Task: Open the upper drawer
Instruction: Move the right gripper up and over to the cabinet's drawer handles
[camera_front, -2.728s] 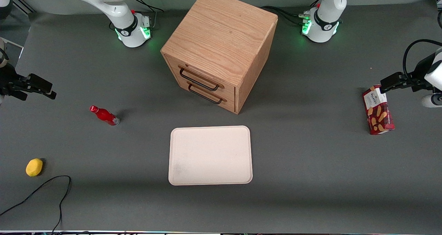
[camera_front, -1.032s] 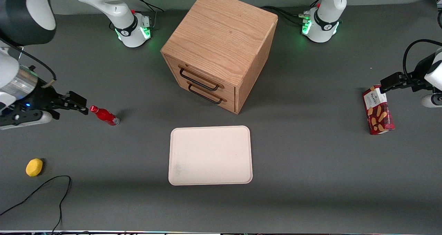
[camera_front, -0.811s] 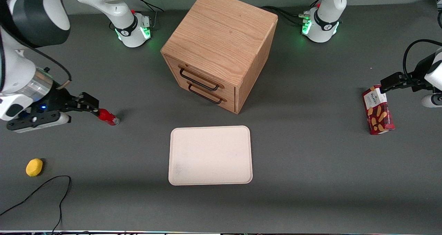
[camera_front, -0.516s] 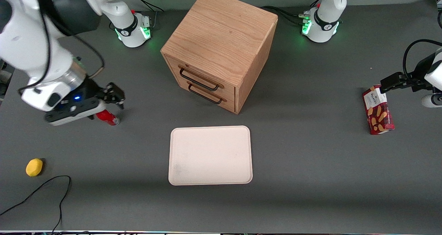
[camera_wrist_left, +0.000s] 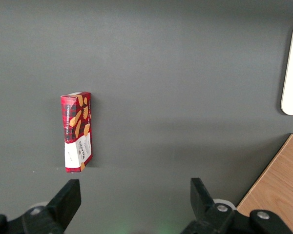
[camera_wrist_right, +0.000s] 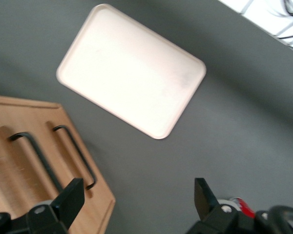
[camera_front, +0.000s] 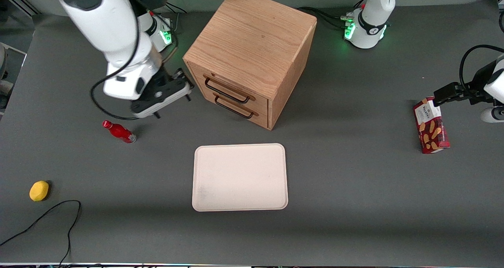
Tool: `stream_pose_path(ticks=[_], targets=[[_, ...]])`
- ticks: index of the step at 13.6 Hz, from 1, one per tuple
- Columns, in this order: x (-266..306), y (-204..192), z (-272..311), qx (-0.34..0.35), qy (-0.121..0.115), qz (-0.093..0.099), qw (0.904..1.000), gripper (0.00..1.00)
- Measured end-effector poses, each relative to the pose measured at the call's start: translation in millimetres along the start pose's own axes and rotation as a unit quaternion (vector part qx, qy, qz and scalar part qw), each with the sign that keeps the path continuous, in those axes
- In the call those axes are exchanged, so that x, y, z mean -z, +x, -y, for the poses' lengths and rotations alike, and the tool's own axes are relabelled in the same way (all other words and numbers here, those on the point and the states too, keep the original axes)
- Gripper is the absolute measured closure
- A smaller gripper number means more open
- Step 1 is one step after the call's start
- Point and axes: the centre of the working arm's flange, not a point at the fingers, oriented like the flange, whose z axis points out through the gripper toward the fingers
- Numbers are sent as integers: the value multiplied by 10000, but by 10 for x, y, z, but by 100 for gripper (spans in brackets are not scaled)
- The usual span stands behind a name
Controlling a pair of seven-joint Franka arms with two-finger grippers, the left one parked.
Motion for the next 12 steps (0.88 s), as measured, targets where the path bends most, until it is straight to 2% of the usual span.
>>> stream_pose_path(ticks=[4,8,12], targets=[[-136,35,453,719,48,115,9973,0],[-187,34,478,1562,73,175,9875,0],[-325,-13,711,1955,140,316,9801,0]])
